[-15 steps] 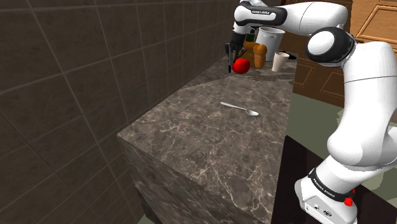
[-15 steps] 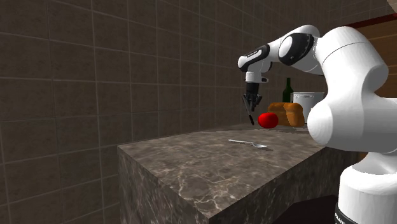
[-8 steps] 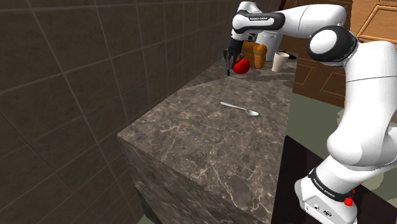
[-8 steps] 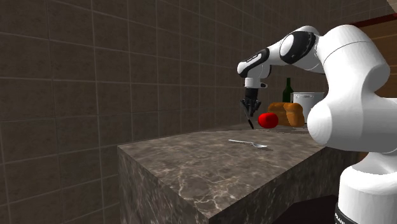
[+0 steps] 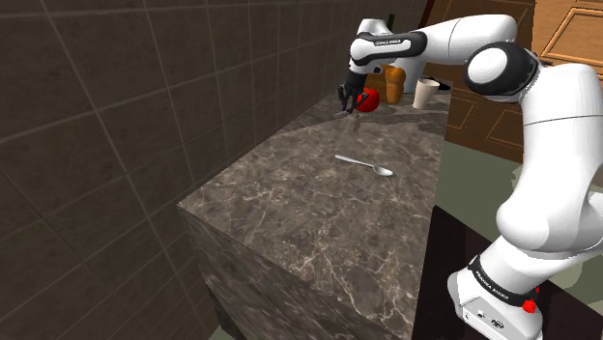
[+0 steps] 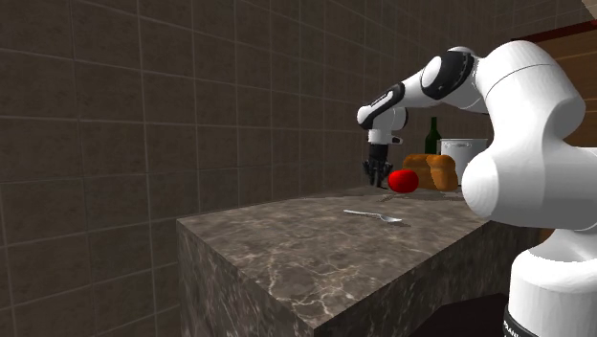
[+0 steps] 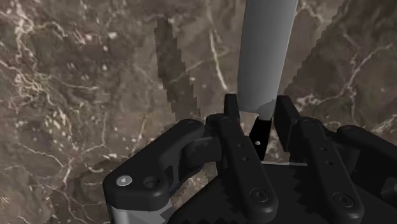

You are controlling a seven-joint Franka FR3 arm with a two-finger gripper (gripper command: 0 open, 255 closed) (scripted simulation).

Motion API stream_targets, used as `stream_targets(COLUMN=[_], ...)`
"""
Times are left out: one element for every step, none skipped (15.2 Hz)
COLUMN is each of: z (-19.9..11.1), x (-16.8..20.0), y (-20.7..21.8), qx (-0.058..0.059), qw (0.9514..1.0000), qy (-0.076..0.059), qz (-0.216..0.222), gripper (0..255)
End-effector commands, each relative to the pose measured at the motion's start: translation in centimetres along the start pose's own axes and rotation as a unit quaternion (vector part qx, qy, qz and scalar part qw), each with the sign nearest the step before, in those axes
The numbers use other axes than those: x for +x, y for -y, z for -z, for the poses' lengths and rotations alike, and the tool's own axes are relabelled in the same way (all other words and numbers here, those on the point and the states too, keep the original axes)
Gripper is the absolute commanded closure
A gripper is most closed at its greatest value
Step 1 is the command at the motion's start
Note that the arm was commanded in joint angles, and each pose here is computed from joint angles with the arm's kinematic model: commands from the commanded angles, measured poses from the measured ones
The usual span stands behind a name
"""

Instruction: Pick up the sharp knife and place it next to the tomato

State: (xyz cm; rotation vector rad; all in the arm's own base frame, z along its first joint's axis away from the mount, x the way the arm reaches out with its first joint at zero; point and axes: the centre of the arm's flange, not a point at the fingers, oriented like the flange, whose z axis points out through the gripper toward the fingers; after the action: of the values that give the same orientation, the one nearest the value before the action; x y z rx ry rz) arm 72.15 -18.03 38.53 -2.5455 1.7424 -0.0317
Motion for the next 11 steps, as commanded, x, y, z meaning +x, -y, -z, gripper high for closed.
stream_targets(z=[-1.1,-1.6,-2.1,-2.7,-3.6,-3.6,-3.6,-3.6,-3.6,-3.6,-3.6], x=[0.1,0.1,0.1,0.1,0.1,0.1,0.1,0.1,0.1,0.1,0.1], y=[-0.1,-0.2,-0.2,-0.2,-0.3,-0.3,-0.3,-0.3,-0.3,-0.3,-0.3], qx=[0.000,0.000,0.000,0.000,0.000,0.000,0.000,0.000,0.000,0.000,0.000], qw=[1.0000,1.0000,1.0000,1.0000,1.0000,1.0000,1.0000,1.0000,1.0000,1.0000,1.0000], qy=[0.000,0.000,0.000,0.000,0.000,0.000,0.000,0.000,0.000,0.000,0.000], qz=[0.000,0.000,0.000,0.000,0.000,0.000,0.000,0.000,0.000,0.000,0.000], gripper=[255,255,255,255,255,255,255,255,255,255,255])
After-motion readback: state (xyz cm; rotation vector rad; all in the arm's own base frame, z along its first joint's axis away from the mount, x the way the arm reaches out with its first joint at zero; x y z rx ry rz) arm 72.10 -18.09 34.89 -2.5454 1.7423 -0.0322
